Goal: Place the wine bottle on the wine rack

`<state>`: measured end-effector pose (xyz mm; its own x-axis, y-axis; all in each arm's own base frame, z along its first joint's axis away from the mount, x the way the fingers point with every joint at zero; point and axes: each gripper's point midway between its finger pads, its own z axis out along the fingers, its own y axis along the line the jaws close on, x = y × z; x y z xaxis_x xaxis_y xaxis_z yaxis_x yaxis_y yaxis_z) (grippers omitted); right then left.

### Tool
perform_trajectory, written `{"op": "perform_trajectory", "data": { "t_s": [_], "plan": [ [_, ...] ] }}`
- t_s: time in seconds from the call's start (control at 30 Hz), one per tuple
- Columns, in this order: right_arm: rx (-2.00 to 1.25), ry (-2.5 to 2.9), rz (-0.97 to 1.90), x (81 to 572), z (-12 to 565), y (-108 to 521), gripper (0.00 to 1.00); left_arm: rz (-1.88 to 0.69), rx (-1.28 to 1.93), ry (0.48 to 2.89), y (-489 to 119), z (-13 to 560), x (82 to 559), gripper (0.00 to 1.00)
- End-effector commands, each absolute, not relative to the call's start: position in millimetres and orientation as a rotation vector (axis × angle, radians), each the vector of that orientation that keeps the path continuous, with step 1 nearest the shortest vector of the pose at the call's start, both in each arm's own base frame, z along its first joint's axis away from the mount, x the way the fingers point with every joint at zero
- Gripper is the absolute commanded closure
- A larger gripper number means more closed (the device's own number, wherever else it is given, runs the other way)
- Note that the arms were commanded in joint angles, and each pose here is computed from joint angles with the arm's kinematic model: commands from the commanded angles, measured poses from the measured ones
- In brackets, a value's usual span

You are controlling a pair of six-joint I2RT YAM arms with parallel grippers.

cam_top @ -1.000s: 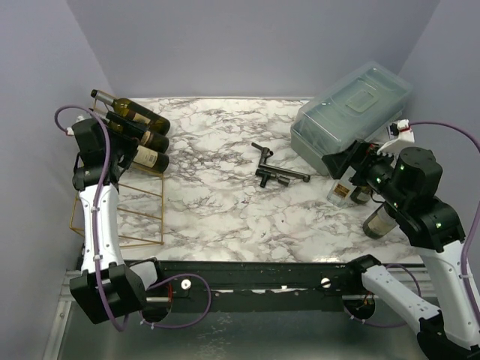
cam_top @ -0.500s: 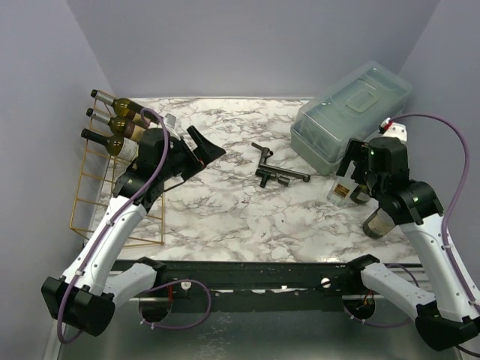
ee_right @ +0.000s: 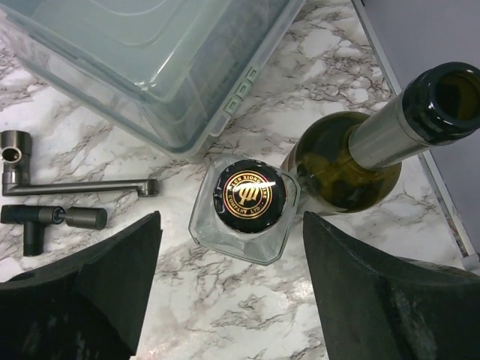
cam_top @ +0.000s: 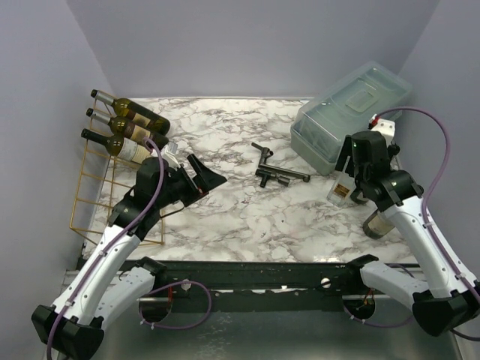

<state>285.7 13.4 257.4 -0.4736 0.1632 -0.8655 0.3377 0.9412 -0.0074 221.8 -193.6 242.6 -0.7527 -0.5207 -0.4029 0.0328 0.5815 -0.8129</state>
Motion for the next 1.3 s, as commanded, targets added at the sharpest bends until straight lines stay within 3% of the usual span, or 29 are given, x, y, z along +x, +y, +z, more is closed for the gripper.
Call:
{"op": "perform_trajectory", "data": {
  "t_s": [0.0,0.53,0.7,0.83,0.97,1.27],
  "plan": [
    [0.377,2.027,-0.285,295,256,5,0.24,-1.223,-0.333,2.179,-199,249,203,0.02],
    [0.387,1.993,-0.327,310,246,3,0.42,-1.278,-0.14,2.208,-205,260,181,0.02],
    [0.338,2.014,-0.267,306,244,12,0.65,-1.259,-0.133,2.207,-200,260,175,0.02],
    [0.294,2.063,-0.226,299,240,18,0.77,-1.258,-0.143,2.221,-201,256,175,0.02],
    [0.204,2.149,-0.136,288,233,34,0.99,-1.267,-0.15,2.231,-203,257,177,0.02],
    [-0.073,2.15,0.283,255,252,92,0.99,-1.267,-0.154,2.232,-207,261,186,0.02]
  ]
}}
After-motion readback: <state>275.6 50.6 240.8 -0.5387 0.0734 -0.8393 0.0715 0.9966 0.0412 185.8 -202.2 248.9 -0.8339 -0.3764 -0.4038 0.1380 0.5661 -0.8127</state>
